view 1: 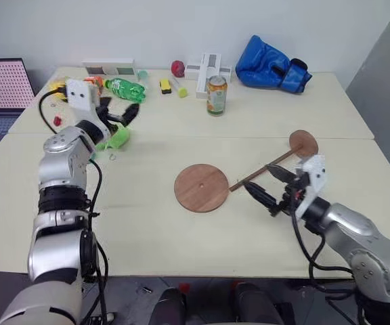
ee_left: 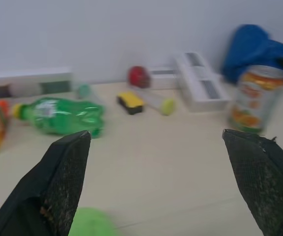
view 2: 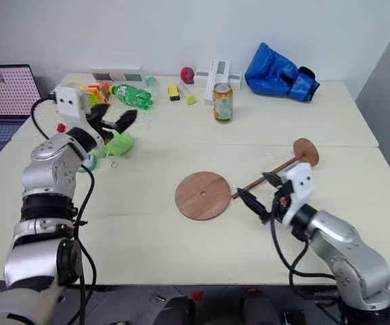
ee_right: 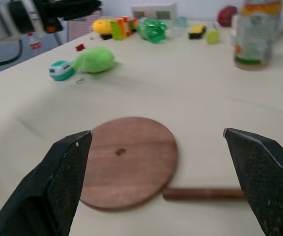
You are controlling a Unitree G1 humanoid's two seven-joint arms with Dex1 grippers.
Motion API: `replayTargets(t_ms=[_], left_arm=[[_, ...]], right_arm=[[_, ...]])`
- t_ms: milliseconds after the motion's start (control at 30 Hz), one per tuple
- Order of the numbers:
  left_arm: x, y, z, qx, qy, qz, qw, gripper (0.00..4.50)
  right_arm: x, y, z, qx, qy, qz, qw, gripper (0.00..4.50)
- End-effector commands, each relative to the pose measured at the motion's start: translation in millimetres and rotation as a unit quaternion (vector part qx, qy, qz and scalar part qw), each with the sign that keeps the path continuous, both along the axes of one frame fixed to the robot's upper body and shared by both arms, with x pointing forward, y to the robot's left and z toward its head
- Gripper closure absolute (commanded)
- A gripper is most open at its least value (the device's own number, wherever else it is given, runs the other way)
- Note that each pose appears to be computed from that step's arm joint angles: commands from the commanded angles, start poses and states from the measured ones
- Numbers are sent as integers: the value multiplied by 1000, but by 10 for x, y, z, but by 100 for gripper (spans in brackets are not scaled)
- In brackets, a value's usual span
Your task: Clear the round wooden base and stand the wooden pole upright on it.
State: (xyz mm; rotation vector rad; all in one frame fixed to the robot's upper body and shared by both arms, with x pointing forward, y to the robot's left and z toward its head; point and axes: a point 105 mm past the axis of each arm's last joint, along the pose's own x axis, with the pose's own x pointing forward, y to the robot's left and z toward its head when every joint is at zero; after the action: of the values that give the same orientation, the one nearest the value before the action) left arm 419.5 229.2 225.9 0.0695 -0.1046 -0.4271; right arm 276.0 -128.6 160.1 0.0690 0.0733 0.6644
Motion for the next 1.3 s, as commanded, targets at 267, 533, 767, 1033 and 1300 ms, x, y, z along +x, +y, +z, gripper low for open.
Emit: replayTargets(t_ms=[267, 533, 767, 1033, 1300], left_arm=[[-1137, -1449, -121, 116, -3, -449, 886, 4], [-1109, -1535, -188, 134, -11, -470, 872, 4], [-1158, -1501, -247, 133, -6, -463, 876, 4], [-1166, -1512, -242, 133, -9, -455, 880, 4], [-1207, -1483, -276, 133, -3, -449, 884, 0]], right_arm=[[598, -699, -270, 299, 200, -124, 925, 0], [1029, -805, -383, 374, 258, -103, 885, 0], [1345, -782, -549, 347, 263, -120, 892, 0], [1548, -626, -484, 336, 255, -103, 901, 0], [1521, -702, -493, 338, 256, -94, 901, 153]])
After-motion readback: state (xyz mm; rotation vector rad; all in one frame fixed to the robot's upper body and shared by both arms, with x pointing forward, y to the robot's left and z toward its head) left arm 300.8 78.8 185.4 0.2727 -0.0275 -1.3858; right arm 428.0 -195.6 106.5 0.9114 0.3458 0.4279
